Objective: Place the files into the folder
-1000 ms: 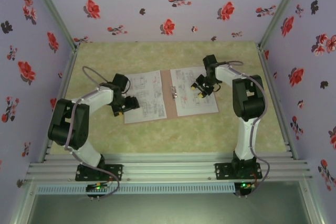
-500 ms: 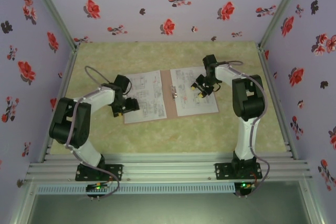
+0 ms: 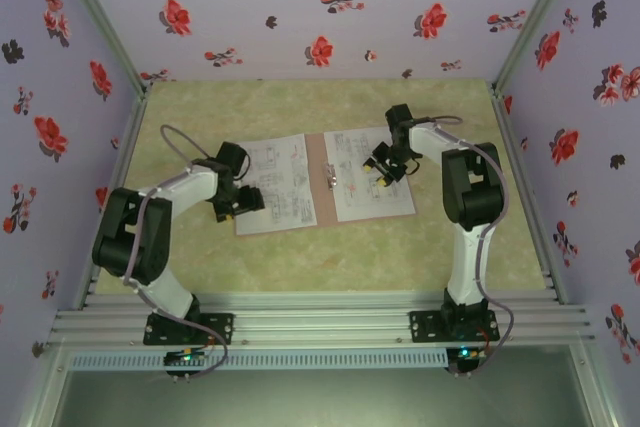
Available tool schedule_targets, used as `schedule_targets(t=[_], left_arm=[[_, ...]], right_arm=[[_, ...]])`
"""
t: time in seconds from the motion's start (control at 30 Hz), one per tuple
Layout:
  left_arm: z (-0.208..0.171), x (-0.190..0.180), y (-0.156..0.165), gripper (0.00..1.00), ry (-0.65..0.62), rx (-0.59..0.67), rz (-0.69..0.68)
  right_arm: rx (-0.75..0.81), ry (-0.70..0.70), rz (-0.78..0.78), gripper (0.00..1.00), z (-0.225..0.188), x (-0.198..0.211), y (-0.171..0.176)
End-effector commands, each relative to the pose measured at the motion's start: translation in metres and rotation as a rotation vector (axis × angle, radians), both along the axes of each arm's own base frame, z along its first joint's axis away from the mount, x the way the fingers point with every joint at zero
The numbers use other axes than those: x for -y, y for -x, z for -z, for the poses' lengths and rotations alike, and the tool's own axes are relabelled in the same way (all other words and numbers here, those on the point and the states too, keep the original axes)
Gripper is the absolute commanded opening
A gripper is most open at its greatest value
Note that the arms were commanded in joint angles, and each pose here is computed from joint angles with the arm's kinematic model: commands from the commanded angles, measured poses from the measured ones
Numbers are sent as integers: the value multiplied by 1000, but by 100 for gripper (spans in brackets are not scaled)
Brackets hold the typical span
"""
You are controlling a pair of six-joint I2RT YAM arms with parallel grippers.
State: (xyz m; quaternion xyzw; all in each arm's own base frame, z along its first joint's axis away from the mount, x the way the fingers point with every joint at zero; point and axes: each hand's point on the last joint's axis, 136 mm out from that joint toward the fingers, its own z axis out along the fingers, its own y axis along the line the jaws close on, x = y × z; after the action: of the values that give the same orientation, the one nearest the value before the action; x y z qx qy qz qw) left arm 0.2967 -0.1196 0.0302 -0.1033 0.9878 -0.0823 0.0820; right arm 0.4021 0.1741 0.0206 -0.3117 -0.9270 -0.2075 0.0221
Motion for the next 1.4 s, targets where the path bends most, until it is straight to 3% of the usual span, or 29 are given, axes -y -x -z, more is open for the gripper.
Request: schedule_targets(t=[0.0,0.67,1.17,1.37], left_arm=[[-38,24,-17,73,94,125,58],[-160,78,-34,70,349,374,69],[-217,188,-56,71,635,535,191],[-223,246,-58,72,691,514,292]], right_arm=[[-190,67,-37,43,51,2,44],[-194,66,-32,43,51,1,42],[-193,63,-35,43,50,1,42],[-181,49,-37,43,47,0,37]])
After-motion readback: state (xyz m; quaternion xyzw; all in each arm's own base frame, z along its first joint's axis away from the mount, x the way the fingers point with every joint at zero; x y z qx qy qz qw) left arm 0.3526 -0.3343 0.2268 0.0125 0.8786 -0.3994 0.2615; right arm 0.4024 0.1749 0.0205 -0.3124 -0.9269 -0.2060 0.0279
